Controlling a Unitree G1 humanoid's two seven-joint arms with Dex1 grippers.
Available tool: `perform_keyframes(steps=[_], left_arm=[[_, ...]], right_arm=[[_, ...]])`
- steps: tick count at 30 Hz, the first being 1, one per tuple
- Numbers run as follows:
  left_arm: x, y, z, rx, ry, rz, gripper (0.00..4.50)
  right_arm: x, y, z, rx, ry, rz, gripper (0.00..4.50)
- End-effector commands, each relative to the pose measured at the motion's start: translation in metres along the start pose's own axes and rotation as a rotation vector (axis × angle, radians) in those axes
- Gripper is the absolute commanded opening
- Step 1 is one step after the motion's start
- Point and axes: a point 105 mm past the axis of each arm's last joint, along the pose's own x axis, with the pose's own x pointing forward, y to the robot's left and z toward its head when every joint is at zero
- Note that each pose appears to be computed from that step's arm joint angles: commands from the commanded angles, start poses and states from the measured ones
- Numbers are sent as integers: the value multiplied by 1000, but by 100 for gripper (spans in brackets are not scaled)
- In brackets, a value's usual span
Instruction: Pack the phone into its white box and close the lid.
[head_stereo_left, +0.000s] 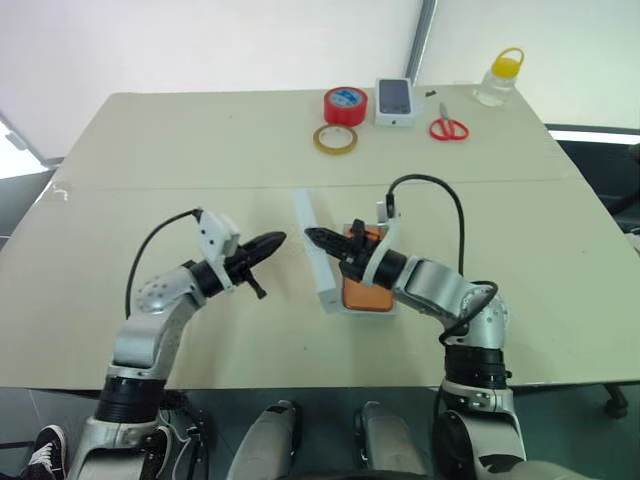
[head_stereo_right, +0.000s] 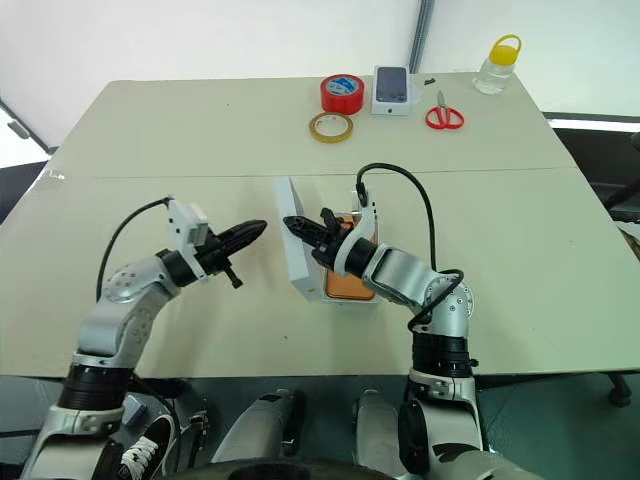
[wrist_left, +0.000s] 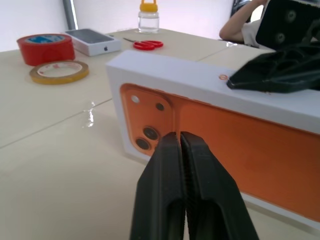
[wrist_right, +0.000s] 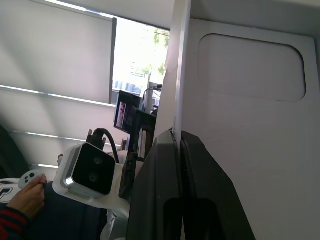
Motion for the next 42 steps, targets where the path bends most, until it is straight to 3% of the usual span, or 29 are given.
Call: perform_keyframes(steps=[1,14,18,21,26,28,34,41,42], left_arm=[[17,-6,2,24,-20,-9,2],[37,-2,2,1,-48,3,2],[41,-6,1,-5,-50,-4,2],[42,-10,-1,-19,-50,-12,0],[51,-19,-6,-46,-49,-35,0],[56,-23,-7,-55,-51,-39,0],[77,-37,-5,-90,-82,-70,0],[86,-47,-4,-101,-91,-98,0],[85,-46,-3,-100,-93,-96,0]], right_arm=[[-4,-17,3,-3,-21,-81,0],[-9,-42,18,61,-119,-213,0],[-15,-36,22,63,-134,-152,0],[-17,-33,19,9,-107,-149,101],[-36,-28,33,-73,-147,-134,356],[-48,-28,47,-98,-206,-121,356],[-89,-32,89,-429,-299,-256,356],[-93,-42,108,-932,-248,-418,356],[-91,-42,105,-962,-238,-408,332]])
